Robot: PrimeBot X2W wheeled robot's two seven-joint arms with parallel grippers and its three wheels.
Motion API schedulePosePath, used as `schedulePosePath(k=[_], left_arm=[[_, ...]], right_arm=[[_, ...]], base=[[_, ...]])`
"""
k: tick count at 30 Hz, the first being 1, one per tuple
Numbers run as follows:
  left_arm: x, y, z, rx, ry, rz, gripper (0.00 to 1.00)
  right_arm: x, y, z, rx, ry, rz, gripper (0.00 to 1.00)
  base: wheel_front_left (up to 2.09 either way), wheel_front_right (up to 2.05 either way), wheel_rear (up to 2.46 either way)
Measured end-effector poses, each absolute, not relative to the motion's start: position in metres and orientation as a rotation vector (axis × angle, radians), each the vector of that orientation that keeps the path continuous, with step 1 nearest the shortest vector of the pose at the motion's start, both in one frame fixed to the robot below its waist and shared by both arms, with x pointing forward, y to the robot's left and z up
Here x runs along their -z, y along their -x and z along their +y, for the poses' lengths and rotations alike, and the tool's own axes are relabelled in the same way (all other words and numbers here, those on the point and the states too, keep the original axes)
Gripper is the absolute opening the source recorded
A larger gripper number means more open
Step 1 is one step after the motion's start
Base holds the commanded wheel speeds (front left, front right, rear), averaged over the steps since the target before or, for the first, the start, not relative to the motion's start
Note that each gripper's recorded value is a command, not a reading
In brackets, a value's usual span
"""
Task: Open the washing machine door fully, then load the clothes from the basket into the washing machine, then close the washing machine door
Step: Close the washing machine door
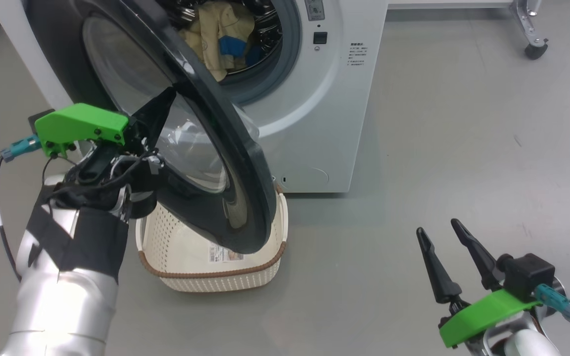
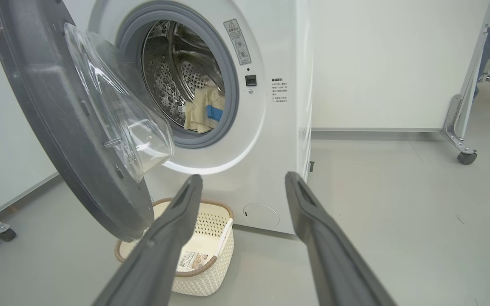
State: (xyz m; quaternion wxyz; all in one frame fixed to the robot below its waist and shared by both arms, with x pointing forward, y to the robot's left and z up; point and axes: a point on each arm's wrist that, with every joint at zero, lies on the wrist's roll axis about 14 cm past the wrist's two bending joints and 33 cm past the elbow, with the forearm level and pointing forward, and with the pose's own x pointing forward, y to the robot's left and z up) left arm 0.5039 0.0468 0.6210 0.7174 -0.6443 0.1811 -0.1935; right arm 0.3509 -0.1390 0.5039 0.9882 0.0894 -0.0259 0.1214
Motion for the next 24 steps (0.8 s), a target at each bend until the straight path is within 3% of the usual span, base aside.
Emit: schedulePosePath(k=[24], left_arm=[[-0.615, -0.507, 0.015, 0.466, 1.438, 0.425, 0.0]], right_arm=[[-0.504, -0.343, -0.146, -0.221, -0.176, -0.055, 1.0]], base=[[0.0, 0.0, 0.0]])
